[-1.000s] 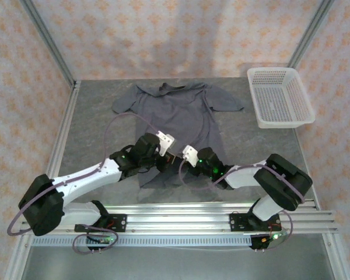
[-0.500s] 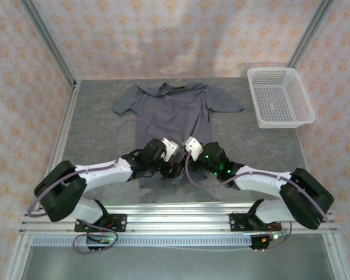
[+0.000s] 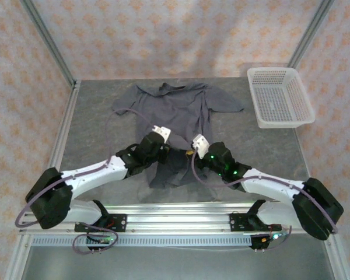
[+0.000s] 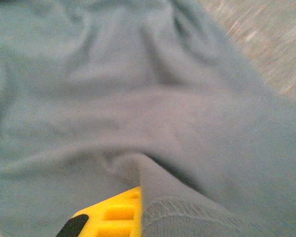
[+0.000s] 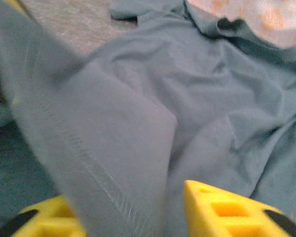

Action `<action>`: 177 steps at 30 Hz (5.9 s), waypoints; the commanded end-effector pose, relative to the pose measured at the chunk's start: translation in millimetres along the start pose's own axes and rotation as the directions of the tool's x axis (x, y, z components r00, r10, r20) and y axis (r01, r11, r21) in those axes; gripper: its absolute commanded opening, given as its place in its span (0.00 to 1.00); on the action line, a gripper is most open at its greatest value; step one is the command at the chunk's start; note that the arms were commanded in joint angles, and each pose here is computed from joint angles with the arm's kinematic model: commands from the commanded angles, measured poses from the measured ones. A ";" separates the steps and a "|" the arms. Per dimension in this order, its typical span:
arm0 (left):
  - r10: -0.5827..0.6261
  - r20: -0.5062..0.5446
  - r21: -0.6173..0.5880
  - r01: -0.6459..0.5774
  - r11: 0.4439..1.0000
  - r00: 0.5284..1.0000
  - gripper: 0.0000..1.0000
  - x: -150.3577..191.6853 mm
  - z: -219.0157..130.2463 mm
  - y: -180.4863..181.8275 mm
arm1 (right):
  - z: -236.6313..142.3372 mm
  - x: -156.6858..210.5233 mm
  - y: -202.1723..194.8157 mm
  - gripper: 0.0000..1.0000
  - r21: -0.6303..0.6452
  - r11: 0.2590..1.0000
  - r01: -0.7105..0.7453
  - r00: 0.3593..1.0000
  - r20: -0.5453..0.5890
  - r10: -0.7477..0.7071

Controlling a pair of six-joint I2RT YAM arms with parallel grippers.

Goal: Fold the inside-out t-shirt

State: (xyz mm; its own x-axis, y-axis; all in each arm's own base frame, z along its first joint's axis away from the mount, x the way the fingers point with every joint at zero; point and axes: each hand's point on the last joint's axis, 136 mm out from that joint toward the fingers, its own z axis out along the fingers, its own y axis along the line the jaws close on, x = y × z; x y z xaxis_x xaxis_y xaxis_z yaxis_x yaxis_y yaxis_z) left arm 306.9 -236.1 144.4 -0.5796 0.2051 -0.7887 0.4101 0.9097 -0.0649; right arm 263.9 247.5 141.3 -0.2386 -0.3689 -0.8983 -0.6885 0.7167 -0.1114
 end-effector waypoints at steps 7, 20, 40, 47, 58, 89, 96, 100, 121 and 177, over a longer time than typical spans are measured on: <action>0.043 -0.092 0.055 -0.038 0.998 0.995 0.00 6.0 -3.8 -11.0 | -30.1 -26.8 73.9 0.36 0.004 0.995 -0.096 0.981 0.169 0.094; 0.082 -0.098 0.254 -0.055 0.966 0.992 0.00 -15.0 -40.9 -40.5 | 70.4 7.4 -15.3 0.00 0.460 0.873 0.161 0.984 -0.003 -0.180; -0.067 -0.039 0.424 0.077 0.903 0.997 0.00 -120.2 -95.1 -80.4 | 93.0 0.4 10.2 0.00 0.442 0.887 0.137 0.982 0.056 -0.179; -0.028 0.003 0.560 0.021 0.828 1.000 0.00 -125.8 -130.5 -99.0 | 105.6 2.2 -65.4 0.00 0.299 0.932 -0.205 0.977 0.008 0.212; -0.054 0.157 0.658 -0.064 0.750 0.986 0.00 -188.5 -173.9 -120.5 | 134.3 23.9 -12.9 0.00 0.136 0.874 -0.466 0.864 -0.142 0.482; 0.077 0.395 0.802 -0.385 0.457 0.915 0.00 -179.2 -277.4 -174.7 | 156.6 91.8 -18.6 0.71 0.390 0.786 -0.479 0.606 -0.501 0.618; 0.117 0.419 0.785 -0.424 0.451 0.900 0.00 -171.1 -279.7 -172.1 | 142.7 130.4 -16.9 0.94 0.411 0.863 -0.295 0.522 -0.687 0.506; 0.147 0.442 0.769 -0.459 0.445 0.885 0.00 -166.9 -280.9 -170.6 | 135.3 151.6 -6.8 0.97 0.404 0.877 -0.259 0.453 -0.751 0.480; -0.357 0.035 -0.255 0.354 0.900 0.934 0.00 -140.1 -42.0 134.2 | 57.9 30.4 49.8 0.00 0.008 0.835 -0.551 0.723 -0.495 0.482; -0.682 -0.018 0.546 0.579 0.606 0.731 0.00 -174.3 -49.8 24.8 | -58.5 -94.1 -61.6 0.02 -0.175 0.633 -0.755 0.583 0.265 0.768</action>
State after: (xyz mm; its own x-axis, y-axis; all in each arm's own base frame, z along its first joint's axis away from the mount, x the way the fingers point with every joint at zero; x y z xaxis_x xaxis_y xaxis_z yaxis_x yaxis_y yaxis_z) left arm 383.1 -236.7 223.1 -0.8053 -0.4005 -0.4372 0.1449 0.5821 -0.8001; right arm 294.9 220.4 318.6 -0.5109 0.5265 -0.6796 -0.4338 0.5245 0.7326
